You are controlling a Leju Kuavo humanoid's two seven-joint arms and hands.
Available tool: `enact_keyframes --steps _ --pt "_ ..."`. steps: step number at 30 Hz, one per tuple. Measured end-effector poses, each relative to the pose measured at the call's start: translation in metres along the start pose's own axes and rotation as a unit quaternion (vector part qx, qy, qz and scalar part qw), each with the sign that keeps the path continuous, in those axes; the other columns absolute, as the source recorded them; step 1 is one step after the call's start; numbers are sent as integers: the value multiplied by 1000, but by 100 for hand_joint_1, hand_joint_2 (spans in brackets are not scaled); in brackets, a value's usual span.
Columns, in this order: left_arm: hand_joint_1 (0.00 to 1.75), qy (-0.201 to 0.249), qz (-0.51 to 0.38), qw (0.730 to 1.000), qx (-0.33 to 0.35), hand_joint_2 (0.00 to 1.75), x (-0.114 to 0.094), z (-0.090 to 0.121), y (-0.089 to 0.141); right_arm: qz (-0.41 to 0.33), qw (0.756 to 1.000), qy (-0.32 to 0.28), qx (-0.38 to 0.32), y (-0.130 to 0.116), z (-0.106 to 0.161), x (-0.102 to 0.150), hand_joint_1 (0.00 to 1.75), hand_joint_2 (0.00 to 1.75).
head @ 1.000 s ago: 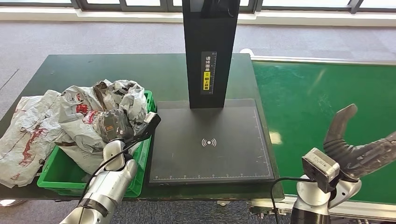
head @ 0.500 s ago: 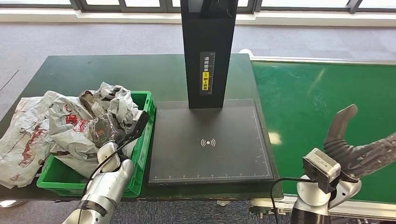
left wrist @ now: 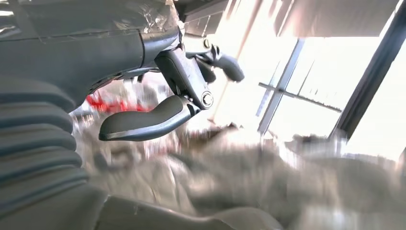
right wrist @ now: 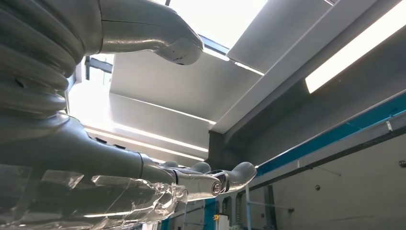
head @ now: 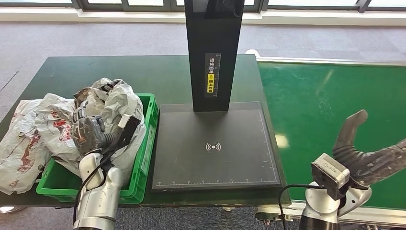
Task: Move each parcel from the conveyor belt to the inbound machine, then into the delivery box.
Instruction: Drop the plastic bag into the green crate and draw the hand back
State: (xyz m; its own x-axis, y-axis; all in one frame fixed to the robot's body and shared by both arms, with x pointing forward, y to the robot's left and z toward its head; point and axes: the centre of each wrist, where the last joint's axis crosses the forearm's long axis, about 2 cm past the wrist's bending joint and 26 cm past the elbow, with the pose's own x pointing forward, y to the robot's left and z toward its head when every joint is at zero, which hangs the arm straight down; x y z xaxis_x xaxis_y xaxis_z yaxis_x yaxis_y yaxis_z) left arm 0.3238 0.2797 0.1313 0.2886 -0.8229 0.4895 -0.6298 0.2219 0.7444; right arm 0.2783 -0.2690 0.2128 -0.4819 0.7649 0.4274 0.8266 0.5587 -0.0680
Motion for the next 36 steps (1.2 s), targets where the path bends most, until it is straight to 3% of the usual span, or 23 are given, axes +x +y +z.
enact_keyframes --steps 13,18,23,27,30,36 --pt "0 -36 137 963 229 0 -10 -21 108 3 1000 3 1 -1 1 -2 0 175" --pt "0 -47 145 951 269 0 -12 -24 128 5 1000 5 2 -1 2 -3 0 175" --pt "0 -60 192 937 287 0 -10 -24 134 4 1000 9 2 -1 2 -4 0 175" --pt "0 -99 344 897 261 175 13 -13 107 -5 1000 21 4 0 5 -1 0 175" --pt "0 -127 441 868 191 175 39 -2 84 -39 999 30 13 6 10 4 0 175" --pt "0 -205 633 746 -34 175 89 22 44 -198 967 93 130 45 46 22 0 175"
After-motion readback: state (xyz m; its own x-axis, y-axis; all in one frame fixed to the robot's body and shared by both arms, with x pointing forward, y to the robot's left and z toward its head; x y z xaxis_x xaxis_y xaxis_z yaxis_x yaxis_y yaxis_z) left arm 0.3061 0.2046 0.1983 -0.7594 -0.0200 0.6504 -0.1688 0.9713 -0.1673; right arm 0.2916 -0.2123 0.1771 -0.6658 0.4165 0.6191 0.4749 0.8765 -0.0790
